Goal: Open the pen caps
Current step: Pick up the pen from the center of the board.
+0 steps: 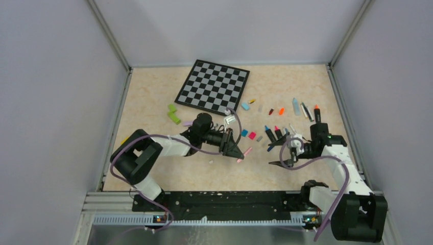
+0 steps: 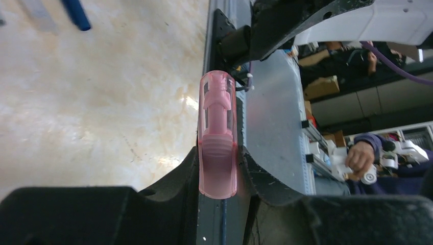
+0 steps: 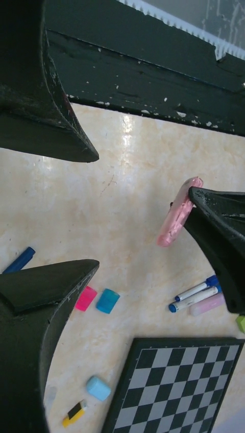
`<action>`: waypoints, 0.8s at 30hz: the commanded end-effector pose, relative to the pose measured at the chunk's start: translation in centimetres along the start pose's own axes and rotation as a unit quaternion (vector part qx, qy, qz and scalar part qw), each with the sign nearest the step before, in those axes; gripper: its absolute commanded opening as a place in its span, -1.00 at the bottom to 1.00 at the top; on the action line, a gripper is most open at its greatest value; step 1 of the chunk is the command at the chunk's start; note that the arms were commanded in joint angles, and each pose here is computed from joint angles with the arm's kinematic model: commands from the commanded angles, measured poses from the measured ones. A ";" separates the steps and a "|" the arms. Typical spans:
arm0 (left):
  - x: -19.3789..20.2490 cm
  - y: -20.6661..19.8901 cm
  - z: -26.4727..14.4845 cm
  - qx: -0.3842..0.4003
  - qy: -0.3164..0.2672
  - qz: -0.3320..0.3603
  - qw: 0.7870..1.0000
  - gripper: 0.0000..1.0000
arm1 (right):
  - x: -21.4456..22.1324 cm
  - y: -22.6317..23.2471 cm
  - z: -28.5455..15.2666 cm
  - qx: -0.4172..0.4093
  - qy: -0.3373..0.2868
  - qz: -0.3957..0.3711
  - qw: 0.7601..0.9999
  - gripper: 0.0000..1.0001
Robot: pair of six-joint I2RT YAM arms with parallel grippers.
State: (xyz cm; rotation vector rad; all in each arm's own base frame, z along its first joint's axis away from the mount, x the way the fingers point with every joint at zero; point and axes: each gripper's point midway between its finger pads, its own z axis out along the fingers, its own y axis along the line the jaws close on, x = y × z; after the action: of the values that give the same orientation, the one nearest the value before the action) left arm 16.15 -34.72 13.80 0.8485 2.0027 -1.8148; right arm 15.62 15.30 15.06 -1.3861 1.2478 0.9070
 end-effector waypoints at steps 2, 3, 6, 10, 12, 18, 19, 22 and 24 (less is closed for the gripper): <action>0.0 -2.2 2.4 0.065 0.064 0.039 0.995 -1.00 | 0.1 1.1 1.2 -0.045 -0.005 -0.064 0.997 0.37; 0.3 -2.0 2.9 0.067 0.075 0.036 0.994 -1.00 | 0.2 1.5 1.6 -0.059 -0.005 -0.063 0.996 0.36; 0.8 -2.1 4.0 0.078 0.098 0.034 0.992 -1.00 | 0.4 2.3 2.2 -0.086 -0.002 -0.065 0.994 0.34; 1.6 -1.7 5.0 0.083 0.124 0.029 0.988 -1.00 | 0.4 2.4 2.3 -0.089 -0.001 -0.072 0.993 0.31; 2.0 -1.7 5.4 0.086 0.134 0.025 0.987 -1.00 | 0.5 2.5 2.3 -0.092 -0.001 -0.073 0.993 0.30; 2.3 -1.9 6.4 0.098 0.151 0.022 0.983 -1.00 | 0.8 3.9 3.1 -0.132 0.008 -0.092 0.987 0.11; 2.4 -2.0 6.4 0.100 0.153 0.022 0.983 -1.00 | 0.9 4.0 3.2 -0.137 0.012 -0.098 0.986 0.05; 2.4 -2.2 6.6 0.105 0.157 0.024 0.982 -1.00 | 1.2 4.1 3.4 -0.149 0.023 -0.108 0.983 -0.15; 2.4 -2.2 6.6 0.106 0.157 0.024 0.982 -1.00 | 1.6 4.1 3.4 -0.153 0.031 -0.113 0.981 -0.19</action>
State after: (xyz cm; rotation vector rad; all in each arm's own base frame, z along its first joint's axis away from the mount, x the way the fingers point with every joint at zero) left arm 11.95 -40.16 11.85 1.2329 2.0685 -1.9703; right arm 11.72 18.24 12.44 -1.7151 1.0686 0.9856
